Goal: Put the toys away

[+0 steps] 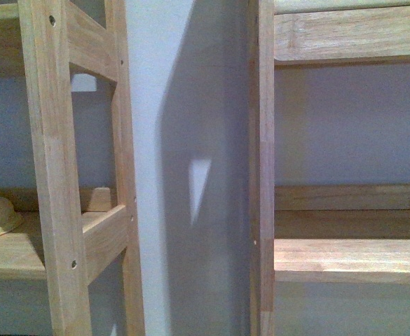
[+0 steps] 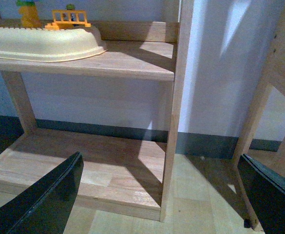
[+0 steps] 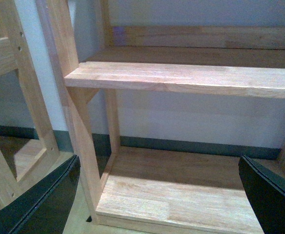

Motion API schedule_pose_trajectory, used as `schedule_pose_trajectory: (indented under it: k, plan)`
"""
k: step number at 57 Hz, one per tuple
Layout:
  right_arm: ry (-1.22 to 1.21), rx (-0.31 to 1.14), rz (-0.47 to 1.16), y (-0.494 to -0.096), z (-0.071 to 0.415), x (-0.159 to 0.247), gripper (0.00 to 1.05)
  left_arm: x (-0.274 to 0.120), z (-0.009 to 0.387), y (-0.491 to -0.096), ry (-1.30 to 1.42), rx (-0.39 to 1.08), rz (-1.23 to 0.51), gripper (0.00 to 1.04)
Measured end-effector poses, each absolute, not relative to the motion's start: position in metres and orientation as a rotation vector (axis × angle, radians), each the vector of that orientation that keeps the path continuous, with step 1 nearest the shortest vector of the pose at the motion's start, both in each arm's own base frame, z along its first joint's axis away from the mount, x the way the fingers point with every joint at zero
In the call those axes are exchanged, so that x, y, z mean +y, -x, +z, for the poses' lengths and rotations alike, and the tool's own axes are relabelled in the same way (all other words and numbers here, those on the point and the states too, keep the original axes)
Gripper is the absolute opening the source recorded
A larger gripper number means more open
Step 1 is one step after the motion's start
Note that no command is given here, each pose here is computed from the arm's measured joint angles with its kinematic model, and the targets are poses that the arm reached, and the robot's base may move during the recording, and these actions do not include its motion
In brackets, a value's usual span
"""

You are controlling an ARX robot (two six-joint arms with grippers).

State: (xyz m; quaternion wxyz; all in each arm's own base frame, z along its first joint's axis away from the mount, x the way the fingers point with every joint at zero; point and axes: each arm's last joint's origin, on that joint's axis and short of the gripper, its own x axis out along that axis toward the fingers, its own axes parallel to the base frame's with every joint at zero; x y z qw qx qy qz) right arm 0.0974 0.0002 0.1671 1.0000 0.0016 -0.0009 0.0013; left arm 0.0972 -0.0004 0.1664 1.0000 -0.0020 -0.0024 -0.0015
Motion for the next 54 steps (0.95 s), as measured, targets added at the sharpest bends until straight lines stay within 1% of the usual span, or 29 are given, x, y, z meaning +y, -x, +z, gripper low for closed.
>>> schedule_pose_trajectory:
  k: [54]
  plan:
    - [-0.003, -0.002, 0.003, -0.0974, 0.1671, 0.0002, 0.98, -0.0004, 0.1664, -0.0972, 0.004, -0.005, -0.003, 0.98]
